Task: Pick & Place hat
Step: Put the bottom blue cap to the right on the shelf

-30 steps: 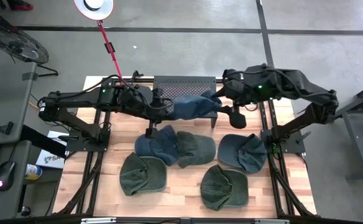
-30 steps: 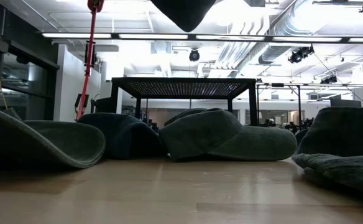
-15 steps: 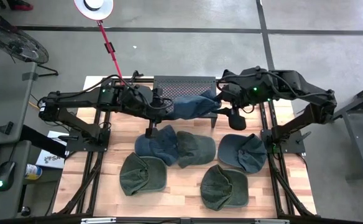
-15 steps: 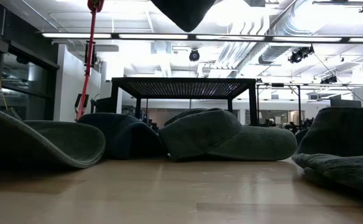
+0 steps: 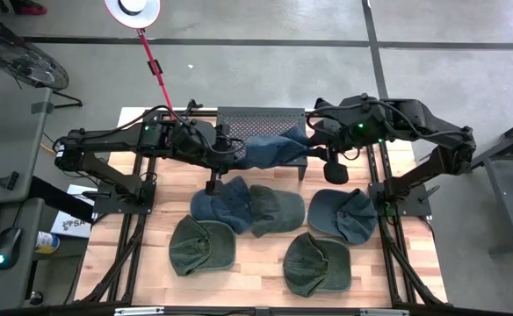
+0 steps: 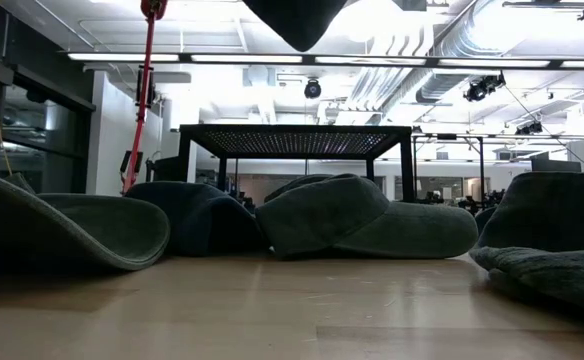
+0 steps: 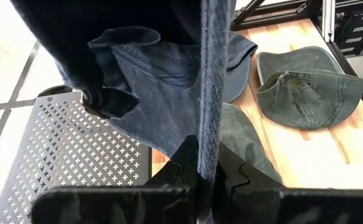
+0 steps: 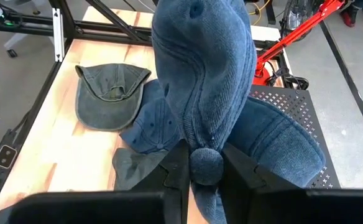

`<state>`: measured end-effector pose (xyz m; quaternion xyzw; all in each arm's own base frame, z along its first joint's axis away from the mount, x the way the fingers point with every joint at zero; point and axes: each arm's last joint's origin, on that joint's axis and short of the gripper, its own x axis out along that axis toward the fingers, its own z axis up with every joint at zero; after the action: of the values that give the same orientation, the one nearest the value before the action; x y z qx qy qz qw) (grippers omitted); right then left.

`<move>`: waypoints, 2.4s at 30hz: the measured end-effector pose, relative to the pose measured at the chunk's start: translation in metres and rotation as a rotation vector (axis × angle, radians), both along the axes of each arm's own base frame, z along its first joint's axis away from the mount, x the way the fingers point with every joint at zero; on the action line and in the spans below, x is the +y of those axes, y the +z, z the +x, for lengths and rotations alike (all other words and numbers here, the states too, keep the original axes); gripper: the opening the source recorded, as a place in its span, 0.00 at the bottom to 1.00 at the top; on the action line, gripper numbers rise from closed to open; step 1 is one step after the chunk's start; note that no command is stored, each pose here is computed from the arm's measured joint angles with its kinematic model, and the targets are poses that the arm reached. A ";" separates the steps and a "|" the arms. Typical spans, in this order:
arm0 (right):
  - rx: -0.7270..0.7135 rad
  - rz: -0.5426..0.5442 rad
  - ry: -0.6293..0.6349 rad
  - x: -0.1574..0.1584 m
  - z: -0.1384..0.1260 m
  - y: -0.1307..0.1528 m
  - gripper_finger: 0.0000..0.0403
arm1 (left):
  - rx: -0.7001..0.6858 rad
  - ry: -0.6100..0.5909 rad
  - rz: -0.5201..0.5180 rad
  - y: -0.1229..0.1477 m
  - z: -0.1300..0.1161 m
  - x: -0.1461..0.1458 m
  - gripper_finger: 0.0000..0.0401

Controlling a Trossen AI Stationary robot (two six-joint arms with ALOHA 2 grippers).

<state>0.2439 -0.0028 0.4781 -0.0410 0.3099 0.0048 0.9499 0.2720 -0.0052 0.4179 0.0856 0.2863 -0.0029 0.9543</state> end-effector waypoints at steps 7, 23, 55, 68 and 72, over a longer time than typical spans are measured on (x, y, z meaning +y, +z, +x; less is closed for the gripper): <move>0.000 -0.002 -0.004 0.000 0.000 0.000 0.12 | -0.003 0.012 -0.020 0.000 0.000 0.000 0.10; -0.056 -0.033 -0.049 -0.002 0.002 0.006 0.12 | -0.018 0.093 0.131 0.003 -0.001 0.004 0.36; 0.022 -0.038 -0.194 -0.076 0.032 -0.018 0.12 | -0.215 0.450 0.303 0.052 -0.087 0.017 0.51; 0.047 0.003 -0.126 -0.108 0.034 -0.028 0.12 | -0.218 0.450 0.302 0.053 -0.088 0.017 0.51; 0.078 0.023 -0.121 -0.119 0.039 -0.037 0.12 | -0.218 0.450 0.302 0.053 -0.088 0.017 0.51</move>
<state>0.2825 -0.1220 0.4415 -0.0111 0.3487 -0.0474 0.9360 0.1841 0.0116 0.4708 0.1608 0.1911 0.2606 0.9326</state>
